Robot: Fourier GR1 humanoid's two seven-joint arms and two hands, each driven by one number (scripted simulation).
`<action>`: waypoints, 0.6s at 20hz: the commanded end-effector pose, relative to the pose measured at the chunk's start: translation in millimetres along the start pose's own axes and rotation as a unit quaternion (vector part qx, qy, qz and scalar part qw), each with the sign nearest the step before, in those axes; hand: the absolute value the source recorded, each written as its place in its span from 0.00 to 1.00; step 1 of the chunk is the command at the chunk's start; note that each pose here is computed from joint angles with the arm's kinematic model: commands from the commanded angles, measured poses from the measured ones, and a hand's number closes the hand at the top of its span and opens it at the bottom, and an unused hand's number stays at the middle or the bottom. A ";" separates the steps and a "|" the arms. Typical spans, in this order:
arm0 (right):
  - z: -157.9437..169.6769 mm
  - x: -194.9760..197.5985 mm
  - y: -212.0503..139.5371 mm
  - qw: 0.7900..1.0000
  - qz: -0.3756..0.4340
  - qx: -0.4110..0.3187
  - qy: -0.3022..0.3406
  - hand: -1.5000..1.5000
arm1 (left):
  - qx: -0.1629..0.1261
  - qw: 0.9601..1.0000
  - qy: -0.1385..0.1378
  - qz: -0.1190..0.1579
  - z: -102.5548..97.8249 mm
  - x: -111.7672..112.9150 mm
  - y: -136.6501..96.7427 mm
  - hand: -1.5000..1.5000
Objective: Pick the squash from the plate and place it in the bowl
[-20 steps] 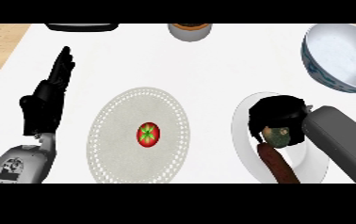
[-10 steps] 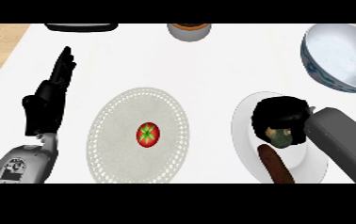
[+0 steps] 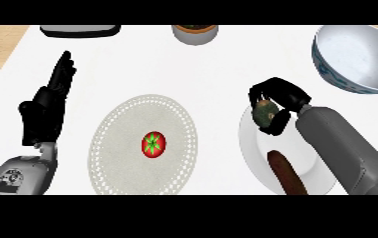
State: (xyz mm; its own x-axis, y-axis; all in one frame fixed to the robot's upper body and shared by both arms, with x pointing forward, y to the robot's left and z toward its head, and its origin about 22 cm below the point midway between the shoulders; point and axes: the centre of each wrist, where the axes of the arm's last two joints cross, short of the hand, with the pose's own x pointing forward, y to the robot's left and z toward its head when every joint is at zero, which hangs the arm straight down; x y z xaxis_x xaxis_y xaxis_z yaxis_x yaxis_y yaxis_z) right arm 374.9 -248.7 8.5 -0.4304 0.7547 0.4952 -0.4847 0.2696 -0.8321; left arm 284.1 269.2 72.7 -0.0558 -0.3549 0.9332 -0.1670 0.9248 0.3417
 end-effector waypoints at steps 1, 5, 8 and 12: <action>-34.9 30.4 -0.8 0.978 -0.117 -0.123 0.118 1.00 | 0.000 1.000 0.004 0.001 0.2 0.7 0.1 0.50; -72.6 91.9 -28.0 0.936 -0.172 -0.262 0.160 1.00 | 0.005 1.000 0.006 -0.007 0.1 -1.1 1.9 0.50; -84.4 125.3 -52.0 0.897 -0.178 -0.349 0.204 1.00 | -0.003 1.000 0.011 -0.007 1.6 -2.1 8.9 0.50; -83.3 152.0 -97.7 0.855 -0.133 -0.422 0.270 1.00 | 0.009 1.000 0.015 -0.001 8.2 -8.7 8.5 0.50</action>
State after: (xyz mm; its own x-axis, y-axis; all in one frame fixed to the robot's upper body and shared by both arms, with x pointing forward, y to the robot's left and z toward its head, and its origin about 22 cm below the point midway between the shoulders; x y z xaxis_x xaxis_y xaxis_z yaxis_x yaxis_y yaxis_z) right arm 414.2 -123.4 102.3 0.0436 0.7331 0.6787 0.1341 0.6689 -0.7312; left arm 280.3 273.1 70.3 -0.0339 -0.3547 0.9344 -0.1722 0.9230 0.3442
